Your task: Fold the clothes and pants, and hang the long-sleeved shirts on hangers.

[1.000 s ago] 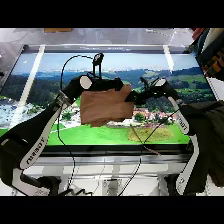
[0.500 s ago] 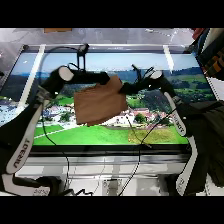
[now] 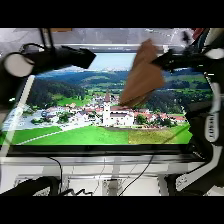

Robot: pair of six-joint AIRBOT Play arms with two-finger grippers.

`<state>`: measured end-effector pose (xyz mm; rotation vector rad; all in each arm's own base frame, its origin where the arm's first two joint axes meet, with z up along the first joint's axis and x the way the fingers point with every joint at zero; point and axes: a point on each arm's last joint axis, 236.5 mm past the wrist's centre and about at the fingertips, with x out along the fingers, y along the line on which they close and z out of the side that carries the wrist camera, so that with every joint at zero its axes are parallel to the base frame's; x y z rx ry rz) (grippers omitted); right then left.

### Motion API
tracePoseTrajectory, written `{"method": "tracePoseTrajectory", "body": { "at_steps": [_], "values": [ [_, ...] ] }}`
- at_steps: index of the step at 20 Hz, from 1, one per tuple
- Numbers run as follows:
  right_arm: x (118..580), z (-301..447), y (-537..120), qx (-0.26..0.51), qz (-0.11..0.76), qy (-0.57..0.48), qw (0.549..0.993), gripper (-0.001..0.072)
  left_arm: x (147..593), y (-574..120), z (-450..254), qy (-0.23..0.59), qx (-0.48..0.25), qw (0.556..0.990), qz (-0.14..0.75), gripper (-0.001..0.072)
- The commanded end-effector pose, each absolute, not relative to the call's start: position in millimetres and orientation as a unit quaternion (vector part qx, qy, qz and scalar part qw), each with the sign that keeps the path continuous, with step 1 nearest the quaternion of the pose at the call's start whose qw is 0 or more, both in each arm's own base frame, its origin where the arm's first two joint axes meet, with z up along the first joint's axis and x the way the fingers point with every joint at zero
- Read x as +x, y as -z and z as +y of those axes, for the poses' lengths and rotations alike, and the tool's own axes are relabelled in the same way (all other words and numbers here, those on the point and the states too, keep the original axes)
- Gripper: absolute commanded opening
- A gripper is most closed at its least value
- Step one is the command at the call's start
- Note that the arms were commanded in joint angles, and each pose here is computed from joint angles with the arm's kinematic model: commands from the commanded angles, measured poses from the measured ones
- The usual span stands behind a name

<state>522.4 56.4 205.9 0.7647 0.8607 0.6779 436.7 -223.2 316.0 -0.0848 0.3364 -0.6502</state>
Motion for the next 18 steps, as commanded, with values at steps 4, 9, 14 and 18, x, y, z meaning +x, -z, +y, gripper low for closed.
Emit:
{"method": "tracePoseTrajectory", "body": {
  "at_steps": [4,9,14,18],
  "values": [
    [413,-165,-250,0.392,0.377,0.093,0.834,0.0027,370,-408,-174,0.271,0.033,0.961,0.049,0.068],
    [267,-270,-280,0.42,0.306,0.368,0.771,0.0028,345,-437,-141,0.22,0.089,0.971,0.005,0.068],
    [158,-277,-291,0.433,0.284,0.512,0.685,0.0028,339,-443,-139,0.22,0.089,0.972,-0.003,0.0679],
    [93,-291,-315,0.398,0.223,0.619,0.639,0.0028,339,-443,-139,0.22,0.089,0.972,-0.003,0.068]
  ]
}}
